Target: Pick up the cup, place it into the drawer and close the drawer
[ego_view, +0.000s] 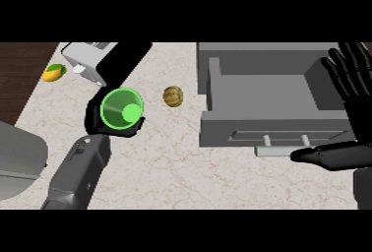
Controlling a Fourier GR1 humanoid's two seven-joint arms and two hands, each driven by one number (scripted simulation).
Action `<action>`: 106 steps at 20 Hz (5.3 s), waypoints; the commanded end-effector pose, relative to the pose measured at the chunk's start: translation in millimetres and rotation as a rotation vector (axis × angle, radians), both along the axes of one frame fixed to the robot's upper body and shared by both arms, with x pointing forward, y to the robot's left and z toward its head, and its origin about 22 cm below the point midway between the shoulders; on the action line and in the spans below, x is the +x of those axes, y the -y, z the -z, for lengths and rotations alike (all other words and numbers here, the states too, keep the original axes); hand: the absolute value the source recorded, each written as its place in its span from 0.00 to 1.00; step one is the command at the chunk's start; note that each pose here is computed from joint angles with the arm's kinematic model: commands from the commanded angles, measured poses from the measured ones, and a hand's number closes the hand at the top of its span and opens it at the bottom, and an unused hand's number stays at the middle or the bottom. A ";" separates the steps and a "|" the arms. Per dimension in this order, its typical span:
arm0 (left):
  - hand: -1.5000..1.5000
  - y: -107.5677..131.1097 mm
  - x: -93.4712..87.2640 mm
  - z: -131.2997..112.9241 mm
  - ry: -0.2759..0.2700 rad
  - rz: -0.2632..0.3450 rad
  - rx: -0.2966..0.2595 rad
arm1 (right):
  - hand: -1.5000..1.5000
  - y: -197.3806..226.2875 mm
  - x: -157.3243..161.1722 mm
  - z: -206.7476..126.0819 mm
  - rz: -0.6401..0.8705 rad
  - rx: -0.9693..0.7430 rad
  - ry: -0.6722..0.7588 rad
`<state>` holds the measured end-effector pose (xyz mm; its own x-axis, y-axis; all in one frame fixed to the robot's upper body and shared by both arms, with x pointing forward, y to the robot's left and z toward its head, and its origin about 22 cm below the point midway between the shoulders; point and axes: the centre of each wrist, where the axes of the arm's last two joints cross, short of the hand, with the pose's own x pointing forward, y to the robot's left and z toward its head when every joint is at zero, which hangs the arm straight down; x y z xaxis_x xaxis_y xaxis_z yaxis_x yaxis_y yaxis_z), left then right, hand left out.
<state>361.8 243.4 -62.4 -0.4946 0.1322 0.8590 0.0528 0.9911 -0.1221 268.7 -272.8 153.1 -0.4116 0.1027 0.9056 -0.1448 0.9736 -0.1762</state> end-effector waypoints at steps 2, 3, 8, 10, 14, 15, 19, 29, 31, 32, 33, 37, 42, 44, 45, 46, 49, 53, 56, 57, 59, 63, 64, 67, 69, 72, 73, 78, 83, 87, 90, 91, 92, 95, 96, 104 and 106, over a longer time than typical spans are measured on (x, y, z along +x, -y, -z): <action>1.00 52.4 27.4 -51.4 0.087 0.112 0.012 | 0.00 -2.1 1.4 10.9 0.030 -0.002 -0.012; 1.00 57.1 40.1 -70.2 0.088 0.123 0.021 | 0.00 -0.9 -10.5 2.6 0.007 -0.013 0.004; 1.00 98.6 54.3 -135.2 0.110 0.183 0.043 | 0.00 19.2 -5.3 3.7 0.031 0.000 -0.003; 1.00 110.8 54.2 -160.4 0.086 0.200 0.072 | 0.00 11.7 -6.6 5.5 0.022 -0.009 -0.016; 1.00 150.2 57.9 -204.7 0.076 0.204 0.111 | 0.00 -0.3 14.0 9.7 0.029 -0.009 0.006; 1.00 162.6 66.4 -225.9 0.081 0.188 0.124 | 0.00 1.6 10.0 17.1 0.025 -0.003 0.020; 1.00 195.4 70.1 -249.7 0.013 0.142 0.172 | 0.00 -4.3 15.2 6.4 0.026 0.005 0.028; 1.00 213.5 80.8 -220.6 -0.193 0.075 0.332 | 0.00 4.8 24.1 2.0 -0.021 0.012 0.051; 1.00 206.1 83.2 -203.6 -0.247 0.080 0.387 | 0.00 -5.1 14.5 2.0 -0.045 0.010 0.055; 1.00 213.2 82.7 -213.7 -0.248 0.114 0.409 | 0.00 -6.2 17.4 2.5 -0.067 0.007 0.060; 1.00 204.7 82.4 -194.9 -0.277 0.123 0.425 | 0.00 0.0 15.5 7.0 -0.058 -0.003 0.054; 1.00 208.9 81.3 -194.5 -0.325 0.173 0.495 | 0.00 -11.2 23.1 0.5 -0.087 -0.007 0.061; 0.00 203.1 77.6 -175.3 -0.315 0.170 0.508 | 0.00 -23.7 28.2 -3.9 -0.151 0.000 0.072; 0.00 201.9 75.3 -171.8 -0.285 0.180 0.423 | 0.00 -34.0 29.4 -9.1 -0.178 -0.006 0.086; 0.00 205.9 76.0 -180.3 -0.309 0.190 0.394 | 0.00 -32.8 30.0 -3.6 -0.240 0.012 0.069; 0.00 203.9 75.1 -175.7 -0.305 0.188 0.377 | 0.00 -39.2 33.2 -7.4 -0.276 0.025 0.075; 0.00 203.1 73.8 -176.0 -0.263 0.218 0.274 | 1.00 -51.5 31.2 -6.8 -0.425 0.033 0.051; 0.00 209.6 73.4 -192.3 -0.189 0.247 0.150 | 1.00 -72.1 28.8 -2.5 -0.639 -0.015 0.013; 0.00 209.2 75.9 -197.7 -0.167 0.215 0.085 | 1.00 -54.9 28.9 -2.8 -0.676 -0.193 -0.087; 0.00 207.3 74.2 -191.0 -0.154 0.180 0.082 | 1.00 -65.4 23.2 -0.8 -0.714 -0.290 -0.105; 0.00 206.2 73.6 -187.0 -0.155 0.164 0.072 | 1.00 -63.7 22.7 -1.3 -0.705 -0.413 -0.151; 0.00 204.6 76.3 -187.0 -0.176 0.140 0.056 | 0.00 -42.8 13.0 13.2 -0.585 -0.558 -0.228; 0.00 206.1 76.1 -189.1 -0.157 0.131 0.056 | 0.00 -54.0 12.0 12.7 -0.558 -0.623 -0.165; 0.00 194.2 73.0 -165.7 -0.177 0.137 0.014 | 0.00 -59.0 10.3 25.1 -0.461 -0.736 -0.177; 0.00 199.7 74.0 -178.6 -0.169 0.168 -0.005 | 0.00 -57.4 5.4 54.6 -0.416 -0.740 -0.186; 0.00 188.4 71.5 -158.2 -0.157 0.167 -0.030 | 0.00 -54.1 21.9 87.8 -0.394 -0.820 -0.257; 0.00 179.5 77.1 -172.5 -0.152 0.167 -0.043 | 0.00 -78.2 22.0 96.7 -0.383 -0.826 -0.275; 0.00 157.6 74.3 -158.3 -0.135 0.165 -0.070 | 0.00 -54.1 48.1 148.5 -0.445 -0.925 -0.361; 0.00 126.5 68.2 -137.4 -0.161 0.166 -0.084 | 1.00 -52.6 83.8 169.4 -0.343 -0.917 -0.373; 0.00 123.1 66.1 -146.9 -0.141 0.191 -0.089 | 1.00 -42.6 111.7 154.9 -0.272 -0.813 -0.309; 0.00 118.3 66.2 -150.3 -0.152 0.196 -0.104 | 1.00 -38.4 129.8 142.9 -0.188 -0.791 -0.277; 0.00 105.4 59.8 -130.9 -0.158 0.197 -0.094 | 1.00 -19.0 140.3 121.9 -0.173 -0.758 -0.254; 0.00 101.4 64.1 -141.6 -0.148 0.197 -0.094 | 1.00 -27.1 149.5 110.8 -0.159 -0.750 -0.238; 0.00 102.7 55.7 -130.2 -0.148 0.218 -0.103 | 1.00 6.4 154.5 98.8 -0.058 -0.701 -0.223; 0.00 92.5 60.0 -138.8 -0.149 0.219 -0.089 | 1.00 -2.3 158.4 96.6 -0.039 -0.724 -0.220; 0.00 89.4 49.6 -123.7 -0.154 0.270 -0.081 | 1.00 22.0 171.0 51.5 0.015 -0.633 -0.223; 0.00 80.9 52.4 -129.1 -0.156 0.258 -0.069 | 1.00 29.3 170.6 45.0 0.010 -0.628 -0.217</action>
<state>415.1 154.2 66.5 -0.3019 0.2992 0.9052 0.2670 0.9380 -0.2210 408.0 -273.2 28.2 -0.2007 0.5650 0.8003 -0.4740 0.6589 -0.5841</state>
